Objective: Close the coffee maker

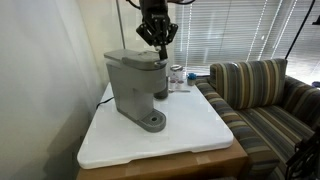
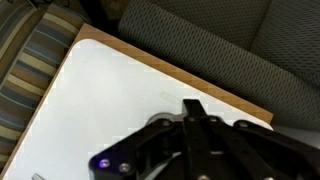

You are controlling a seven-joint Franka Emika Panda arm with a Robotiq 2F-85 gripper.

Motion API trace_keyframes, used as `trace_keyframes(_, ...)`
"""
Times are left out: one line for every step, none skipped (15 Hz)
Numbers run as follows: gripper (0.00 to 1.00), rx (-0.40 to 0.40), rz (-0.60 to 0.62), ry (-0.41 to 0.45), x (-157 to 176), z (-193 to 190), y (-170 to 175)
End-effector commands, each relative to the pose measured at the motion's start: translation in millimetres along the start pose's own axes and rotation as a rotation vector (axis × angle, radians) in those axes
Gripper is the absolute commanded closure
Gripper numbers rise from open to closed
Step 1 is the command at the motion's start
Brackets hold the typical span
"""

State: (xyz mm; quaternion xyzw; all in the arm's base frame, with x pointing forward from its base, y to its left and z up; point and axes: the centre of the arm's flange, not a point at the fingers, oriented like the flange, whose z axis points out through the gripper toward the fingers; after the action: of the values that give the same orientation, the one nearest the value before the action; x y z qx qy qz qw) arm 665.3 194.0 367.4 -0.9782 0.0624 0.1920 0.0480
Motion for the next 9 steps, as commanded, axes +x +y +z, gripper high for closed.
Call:
trace_keyframes(1.00, 0.009, 0.008, 0.034, 5, 10, 8)
trace_keyframes(1.00, 0.012, 0.009, 0.041, 7, 11, 8)
trace_keyframes(1.00, 0.012, 0.009, 0.046, 9, 13, 8)
trace_keyframes(1.00, 0.013, 0.007, 0.050, 10, 15, 7)
trace_keyframes(1.00, 0.016, 0.007, 0.053, 12, 17, 7)
trace_keyframes(1.00, 0.017, 0.005, 0.056, 14, 19, 6)
trace_keyframes(1.00, 0.019, 0.002, 0.054, 16, 20, 5)
trace_keyframes(1.00, 0.021, 0.000, 0.052, 17, 22, 5)
trace_keyframes(1.00, 0.022, 0.000, 0.052, 19, 23, 5)
